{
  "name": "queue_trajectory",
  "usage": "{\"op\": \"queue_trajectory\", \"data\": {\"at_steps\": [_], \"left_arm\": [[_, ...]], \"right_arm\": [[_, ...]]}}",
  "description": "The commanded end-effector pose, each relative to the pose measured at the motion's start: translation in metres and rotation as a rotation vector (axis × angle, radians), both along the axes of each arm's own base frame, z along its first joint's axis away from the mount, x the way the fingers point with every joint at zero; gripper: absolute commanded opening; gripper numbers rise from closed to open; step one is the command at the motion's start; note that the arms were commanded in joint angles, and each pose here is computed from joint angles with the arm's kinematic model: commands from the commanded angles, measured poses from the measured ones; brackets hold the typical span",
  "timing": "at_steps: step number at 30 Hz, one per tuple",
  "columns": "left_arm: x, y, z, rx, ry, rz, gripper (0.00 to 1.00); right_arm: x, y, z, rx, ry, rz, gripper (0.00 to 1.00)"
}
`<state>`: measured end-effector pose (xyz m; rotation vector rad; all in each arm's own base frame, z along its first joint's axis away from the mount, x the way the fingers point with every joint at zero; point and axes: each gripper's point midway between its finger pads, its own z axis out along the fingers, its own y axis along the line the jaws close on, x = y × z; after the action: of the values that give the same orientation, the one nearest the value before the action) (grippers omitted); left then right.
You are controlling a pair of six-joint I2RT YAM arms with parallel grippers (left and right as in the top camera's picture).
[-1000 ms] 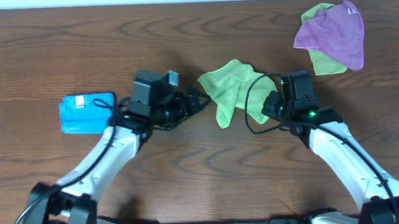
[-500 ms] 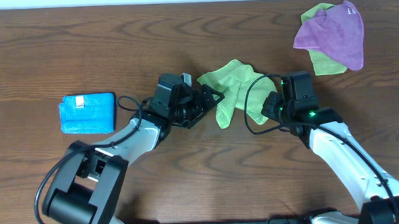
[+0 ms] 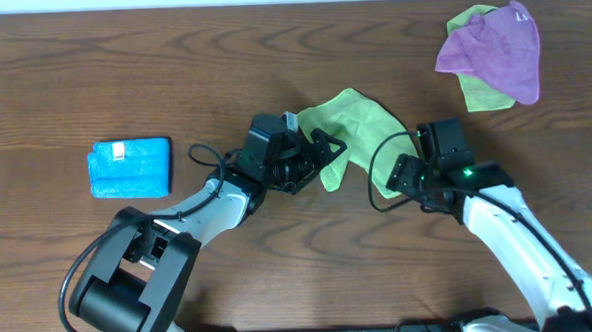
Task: Fold the cloth
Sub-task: 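Reach the left gripper to the green cloth's left corner, then grasp the green cloth's left corner with the left gripper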
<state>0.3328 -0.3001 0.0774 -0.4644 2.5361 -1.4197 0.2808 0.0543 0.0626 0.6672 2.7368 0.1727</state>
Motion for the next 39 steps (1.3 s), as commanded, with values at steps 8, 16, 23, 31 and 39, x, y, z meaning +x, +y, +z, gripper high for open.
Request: {"op": "queue_trajectory", "data": {"at_steps": [8, 16, 23, 31, 39], "left_arm": [[-0.004, -0.014, 0.004, 0.001, -0.006, -0.003, 0.95], [-0.014, -0.023, -0.005, 0.061, -0.022, 0.004, 0.95], [-0.012, -0.015, -0.017, 0.139, -0.040, 0.026, 0.95], [-0.011, -0.021, -0.038, 0.118, 0.016, 0.047, 0.96], [-0.004, -0.034, -0.028, 0.032, -0.006, 0.044, 0.95]], "right_arm": [[-0.023, -0.014, 0.003, -0.023, 0.068, -0.135, 0.76], [-0.029, 0.008, -0.030, 0.144, 0.076, -0.192, 0.70], [-0.032, 0.014, -0.043, 0.196, 0.069, -0.218, 0.66], [-0.030, 0.016, -0.042, 0.206, 0.064, -0.214, 0.65], [-0.031, 0.016, -0.042, 0.203, 0.064, -0.210, 0.64]]}}
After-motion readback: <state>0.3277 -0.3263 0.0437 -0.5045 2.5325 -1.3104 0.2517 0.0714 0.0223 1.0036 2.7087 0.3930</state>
